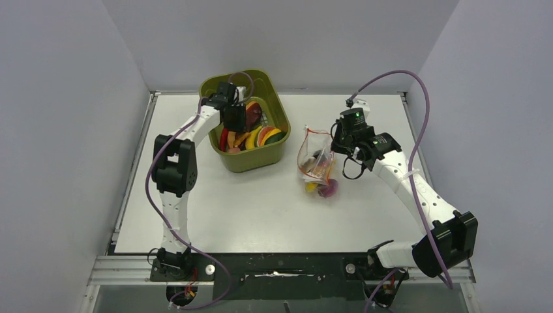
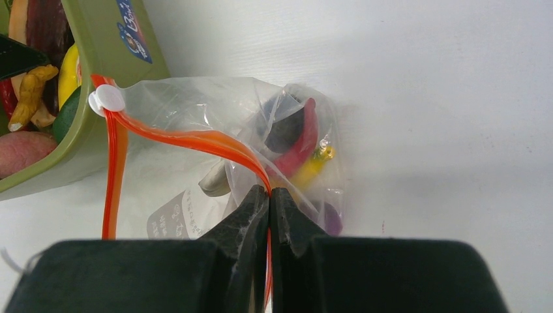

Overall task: Place the food in the zip-top bag and seal the zipper
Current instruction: Pick up the fake vegetable from the bin.

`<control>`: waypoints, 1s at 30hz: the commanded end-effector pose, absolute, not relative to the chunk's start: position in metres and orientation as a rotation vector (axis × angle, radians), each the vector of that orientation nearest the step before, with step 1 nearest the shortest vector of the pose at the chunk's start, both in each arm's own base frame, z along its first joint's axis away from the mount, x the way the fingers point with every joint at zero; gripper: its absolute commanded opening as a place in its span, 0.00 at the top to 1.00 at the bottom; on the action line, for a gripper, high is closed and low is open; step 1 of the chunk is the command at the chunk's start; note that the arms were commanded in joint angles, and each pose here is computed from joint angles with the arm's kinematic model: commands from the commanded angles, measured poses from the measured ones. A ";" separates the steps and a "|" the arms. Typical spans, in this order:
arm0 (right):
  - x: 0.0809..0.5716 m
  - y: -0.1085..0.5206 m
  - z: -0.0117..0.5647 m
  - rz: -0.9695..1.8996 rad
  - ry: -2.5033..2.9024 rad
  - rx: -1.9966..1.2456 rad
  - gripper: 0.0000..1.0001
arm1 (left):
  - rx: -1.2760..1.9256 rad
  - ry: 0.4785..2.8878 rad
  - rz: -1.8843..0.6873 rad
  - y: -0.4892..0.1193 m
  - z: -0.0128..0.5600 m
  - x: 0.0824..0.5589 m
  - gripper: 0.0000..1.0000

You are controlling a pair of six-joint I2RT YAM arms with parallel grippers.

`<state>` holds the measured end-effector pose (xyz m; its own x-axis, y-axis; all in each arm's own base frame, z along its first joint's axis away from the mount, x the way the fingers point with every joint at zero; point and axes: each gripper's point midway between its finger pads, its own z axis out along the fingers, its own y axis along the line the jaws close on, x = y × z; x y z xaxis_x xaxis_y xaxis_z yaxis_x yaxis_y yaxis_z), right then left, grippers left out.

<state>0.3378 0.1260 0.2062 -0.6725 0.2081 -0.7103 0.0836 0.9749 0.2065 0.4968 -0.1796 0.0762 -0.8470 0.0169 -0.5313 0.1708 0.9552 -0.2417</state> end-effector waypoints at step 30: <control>0.348 0.131 0.235 0.243 2.255 0.231 1.00 | 0.154 2.295 -0.302 -0.180 0.202 0.516 1.00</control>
